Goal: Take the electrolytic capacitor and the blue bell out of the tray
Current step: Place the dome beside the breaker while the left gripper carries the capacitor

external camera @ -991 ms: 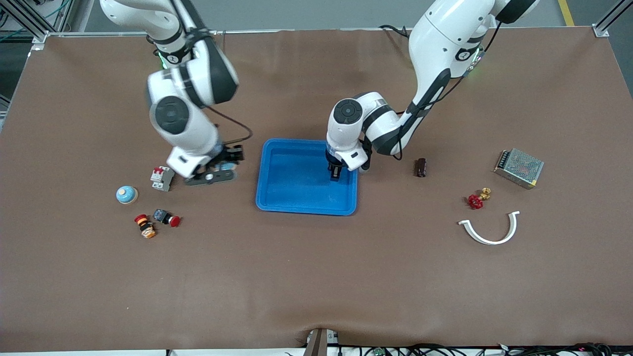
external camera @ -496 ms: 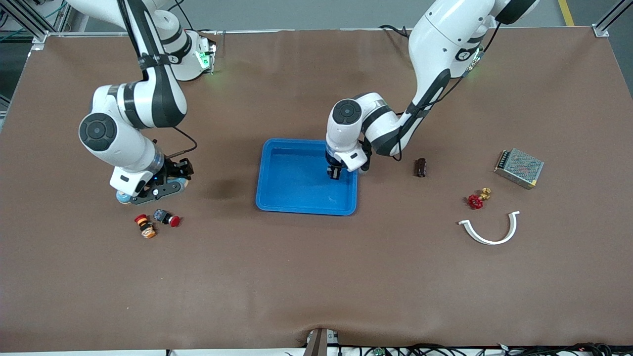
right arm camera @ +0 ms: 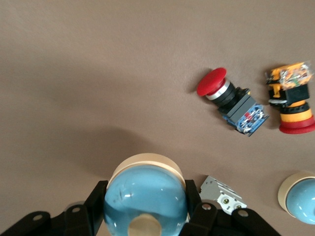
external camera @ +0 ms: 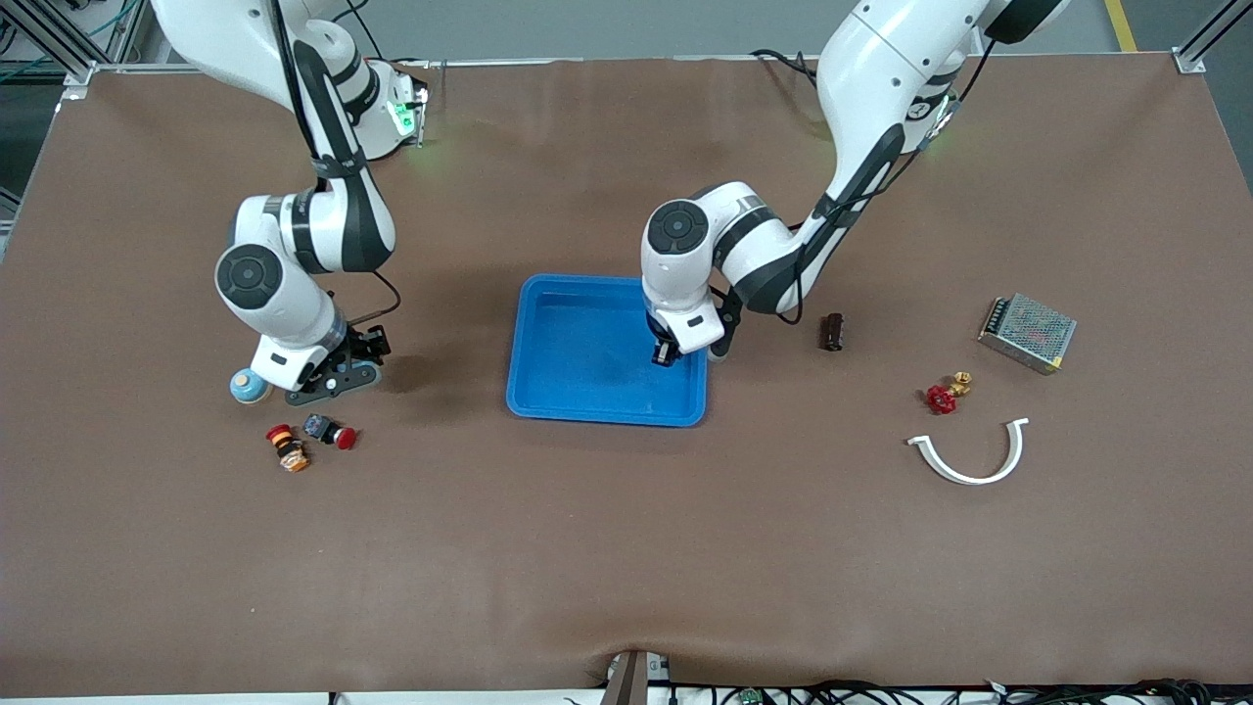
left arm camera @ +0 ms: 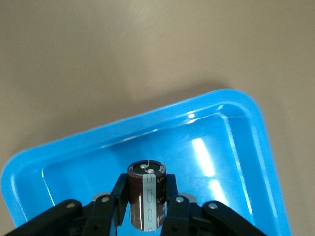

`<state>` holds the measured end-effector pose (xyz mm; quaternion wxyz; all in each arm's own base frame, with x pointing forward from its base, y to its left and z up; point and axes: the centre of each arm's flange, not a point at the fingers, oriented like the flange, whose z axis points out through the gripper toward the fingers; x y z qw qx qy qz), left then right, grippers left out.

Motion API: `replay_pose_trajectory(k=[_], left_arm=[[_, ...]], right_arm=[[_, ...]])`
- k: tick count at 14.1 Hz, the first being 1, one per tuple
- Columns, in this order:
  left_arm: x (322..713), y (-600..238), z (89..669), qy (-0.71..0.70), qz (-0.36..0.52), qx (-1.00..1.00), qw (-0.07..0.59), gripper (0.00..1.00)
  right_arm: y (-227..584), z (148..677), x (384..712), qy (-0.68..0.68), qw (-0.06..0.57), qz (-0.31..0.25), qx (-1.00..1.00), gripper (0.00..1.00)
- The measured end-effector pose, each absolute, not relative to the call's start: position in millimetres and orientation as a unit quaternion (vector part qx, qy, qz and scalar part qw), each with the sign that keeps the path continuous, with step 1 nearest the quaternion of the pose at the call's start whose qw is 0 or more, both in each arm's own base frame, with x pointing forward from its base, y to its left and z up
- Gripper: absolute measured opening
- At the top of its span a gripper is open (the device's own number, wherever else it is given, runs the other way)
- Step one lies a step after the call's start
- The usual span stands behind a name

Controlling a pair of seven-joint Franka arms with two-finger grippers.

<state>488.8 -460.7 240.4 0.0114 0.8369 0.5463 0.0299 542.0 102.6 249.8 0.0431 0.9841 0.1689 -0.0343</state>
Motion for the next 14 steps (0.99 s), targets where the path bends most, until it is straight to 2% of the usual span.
replay_pose_trajectory(k=[6,14], left_arm=[[532.1,-416.6,279.6,0.377,0.048,0.925,0.019,0.34],[566.5,-356.1,272.5,0.128,0.034,0.991,-0.017,0.34]], right_arm=[[98.1,202.0,538.5,0.18,-0.034,-0.036,0.982,0.67],[98.8,191.0,541.1,0.189,-0.041,-0.035,0.98,0.67]])
